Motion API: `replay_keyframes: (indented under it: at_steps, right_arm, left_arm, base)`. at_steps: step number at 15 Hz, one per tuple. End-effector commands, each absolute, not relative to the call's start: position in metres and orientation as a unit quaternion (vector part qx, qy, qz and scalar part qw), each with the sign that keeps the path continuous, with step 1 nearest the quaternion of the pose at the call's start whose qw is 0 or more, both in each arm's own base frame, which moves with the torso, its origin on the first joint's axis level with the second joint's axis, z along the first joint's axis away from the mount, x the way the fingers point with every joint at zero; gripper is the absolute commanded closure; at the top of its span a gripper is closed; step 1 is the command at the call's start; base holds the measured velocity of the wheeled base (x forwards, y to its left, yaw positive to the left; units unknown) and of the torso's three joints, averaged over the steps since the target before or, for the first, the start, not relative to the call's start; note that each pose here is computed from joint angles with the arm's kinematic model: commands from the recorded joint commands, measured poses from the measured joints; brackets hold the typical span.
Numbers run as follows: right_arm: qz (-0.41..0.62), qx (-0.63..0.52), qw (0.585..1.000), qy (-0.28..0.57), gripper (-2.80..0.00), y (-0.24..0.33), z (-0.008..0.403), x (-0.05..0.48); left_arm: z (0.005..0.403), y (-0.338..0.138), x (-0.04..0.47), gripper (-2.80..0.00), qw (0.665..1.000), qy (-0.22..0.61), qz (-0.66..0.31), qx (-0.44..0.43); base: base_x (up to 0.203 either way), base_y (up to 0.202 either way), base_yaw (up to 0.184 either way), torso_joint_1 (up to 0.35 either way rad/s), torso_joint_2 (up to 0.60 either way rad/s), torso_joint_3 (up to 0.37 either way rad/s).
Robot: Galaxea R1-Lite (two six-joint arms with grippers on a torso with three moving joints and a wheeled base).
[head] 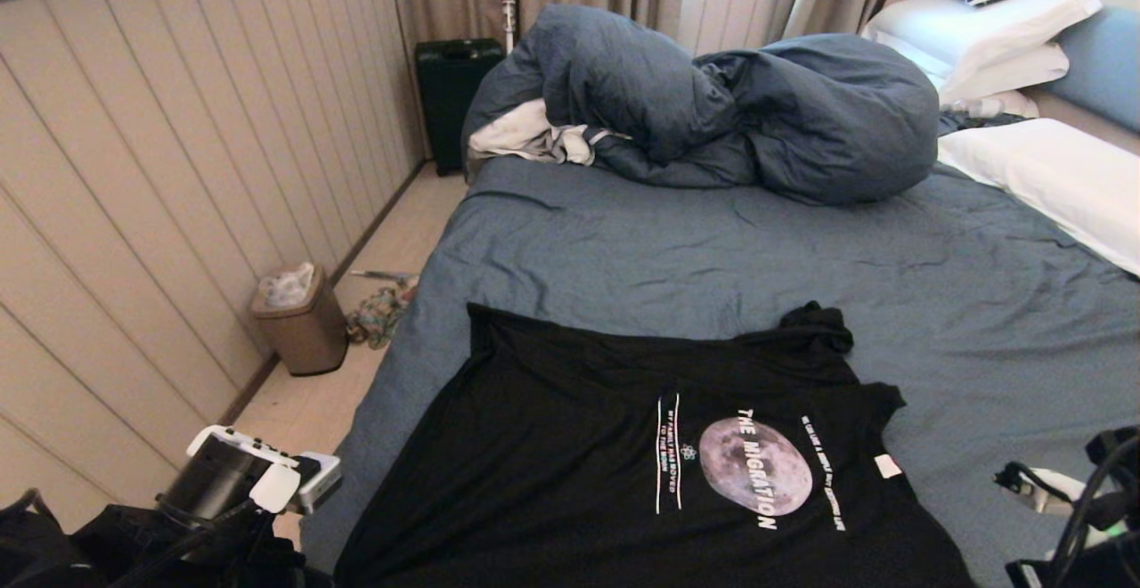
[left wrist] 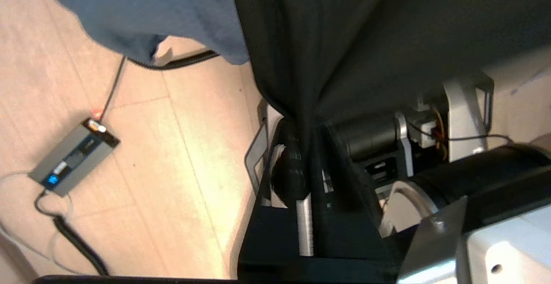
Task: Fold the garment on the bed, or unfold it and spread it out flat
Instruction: Unford the black T-shirt
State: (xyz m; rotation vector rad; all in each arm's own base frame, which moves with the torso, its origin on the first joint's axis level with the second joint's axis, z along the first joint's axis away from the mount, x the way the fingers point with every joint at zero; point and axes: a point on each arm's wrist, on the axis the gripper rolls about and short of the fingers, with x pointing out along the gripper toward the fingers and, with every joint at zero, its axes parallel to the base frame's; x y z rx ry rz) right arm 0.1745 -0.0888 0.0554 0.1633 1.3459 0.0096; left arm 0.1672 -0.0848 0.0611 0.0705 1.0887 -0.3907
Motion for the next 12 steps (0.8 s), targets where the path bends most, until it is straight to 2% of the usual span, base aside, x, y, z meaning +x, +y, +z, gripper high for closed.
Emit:
replay_keyframes:
  at_steps: [1,5,8,12]
  right_arm:
    - [0.007,0.077,0.777,0.624,-2.80,-0.089,0.055,0.174]
    - [0.001,0.077,0.785,0.615,-2.80,-0.091,0.059,0.176]
    - [-0.014,0.083,0.808,0.583,-2.80,-0.102,0.072,0.182]
    - [-0.035,0.077,0.862,0.499,-2.80,-0.123,0.113,0.205]
  left_arm:
    - [0.059,-0.084,0.165,-2.80,0.834,0.518,-0.184,0.034]
    - [0.063,-0.083,0.164,-2.80,0.841,0.507,-0.186,0.029]
    - [0.079,-0.081,0.161,-2.80,0.861,0.470,-0.191,0.019]
    - [0.137,-0.080,0.190,-2.80,0.913,0.366,-0.177,-0.029]
  base:
    - [0.000,0.000,0.000,0.000,0.00,0.000]
    - [0.000,0.000,0.000,0.000,0.00,0.000]
    - [0.000,0.000,0.000,0.000,0.00,0.000]
    - [0.000,0.000,0.000,0.000,0.00,0.000]
